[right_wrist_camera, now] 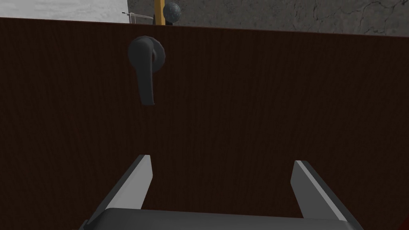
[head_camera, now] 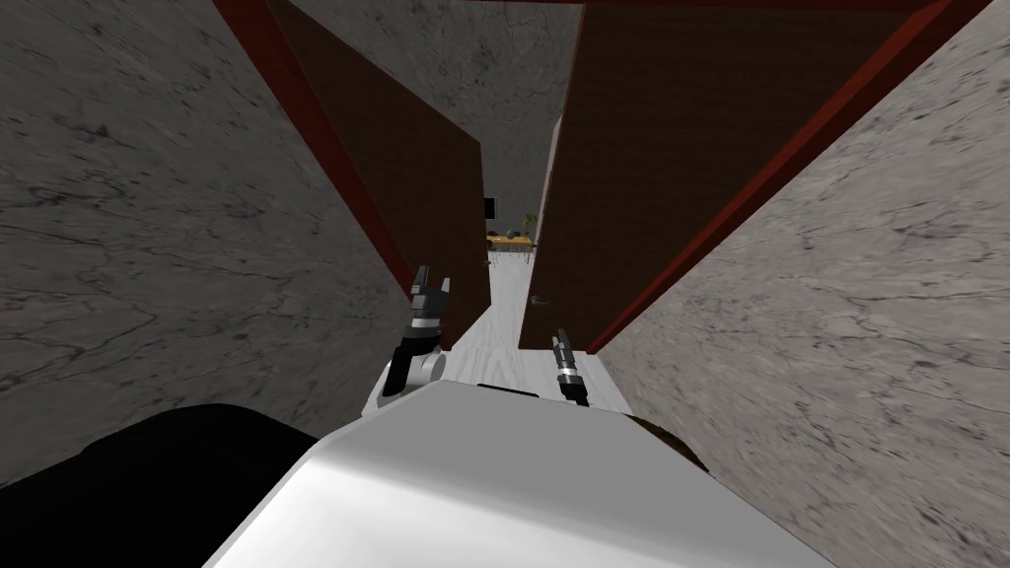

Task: Push the door open

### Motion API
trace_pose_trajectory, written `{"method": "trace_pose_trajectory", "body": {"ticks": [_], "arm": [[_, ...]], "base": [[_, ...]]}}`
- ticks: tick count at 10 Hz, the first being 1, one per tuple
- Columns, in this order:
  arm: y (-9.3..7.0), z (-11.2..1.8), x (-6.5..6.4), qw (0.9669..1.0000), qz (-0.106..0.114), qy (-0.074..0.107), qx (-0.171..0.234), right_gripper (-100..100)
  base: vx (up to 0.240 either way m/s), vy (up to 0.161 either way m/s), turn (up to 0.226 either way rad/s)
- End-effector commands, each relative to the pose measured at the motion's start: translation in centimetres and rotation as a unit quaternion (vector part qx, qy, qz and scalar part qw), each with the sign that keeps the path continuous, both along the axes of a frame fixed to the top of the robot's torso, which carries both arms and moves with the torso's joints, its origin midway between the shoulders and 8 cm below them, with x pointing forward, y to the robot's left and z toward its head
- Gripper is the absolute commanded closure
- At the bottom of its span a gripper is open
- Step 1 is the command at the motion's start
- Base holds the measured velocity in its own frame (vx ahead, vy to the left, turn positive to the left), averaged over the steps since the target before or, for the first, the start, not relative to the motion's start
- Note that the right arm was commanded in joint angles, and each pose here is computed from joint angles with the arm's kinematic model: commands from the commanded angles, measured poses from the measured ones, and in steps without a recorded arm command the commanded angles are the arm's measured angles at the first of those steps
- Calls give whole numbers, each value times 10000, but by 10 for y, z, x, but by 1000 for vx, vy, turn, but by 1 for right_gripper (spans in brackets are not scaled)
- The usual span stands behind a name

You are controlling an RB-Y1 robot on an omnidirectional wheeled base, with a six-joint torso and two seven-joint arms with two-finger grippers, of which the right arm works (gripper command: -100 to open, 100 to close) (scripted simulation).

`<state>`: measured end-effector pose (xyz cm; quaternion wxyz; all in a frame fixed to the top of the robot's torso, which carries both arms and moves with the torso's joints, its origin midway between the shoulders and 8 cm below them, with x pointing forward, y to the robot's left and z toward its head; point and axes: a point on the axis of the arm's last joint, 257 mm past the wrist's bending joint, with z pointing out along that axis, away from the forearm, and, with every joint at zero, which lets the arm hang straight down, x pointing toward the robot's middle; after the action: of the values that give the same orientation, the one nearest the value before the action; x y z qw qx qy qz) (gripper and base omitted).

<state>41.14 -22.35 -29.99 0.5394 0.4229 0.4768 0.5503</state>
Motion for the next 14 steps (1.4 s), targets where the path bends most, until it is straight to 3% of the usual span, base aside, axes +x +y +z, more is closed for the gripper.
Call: {"method": "trace_pose_trajectory", "body": {"ticks": [1,2,5,6,7,14], "arm": [[4,-11,-2,9999,39,114,14,-100],[8,-25,-3,9996,85,251,28,-100],[14,-42,-6,9989,147,432,51,-100],[18,-53,-8,9983,188,548,67,-100],[18,-53,-8,9983,188,548,67,-100],[34,-90,-17,9949,328,942,147,-100]], "base": [[100,-21,-10],[129,-30,-20],[125,-29,-12],[124,-45,-16],[106,-14,-2],[131,-10,-9]]}}
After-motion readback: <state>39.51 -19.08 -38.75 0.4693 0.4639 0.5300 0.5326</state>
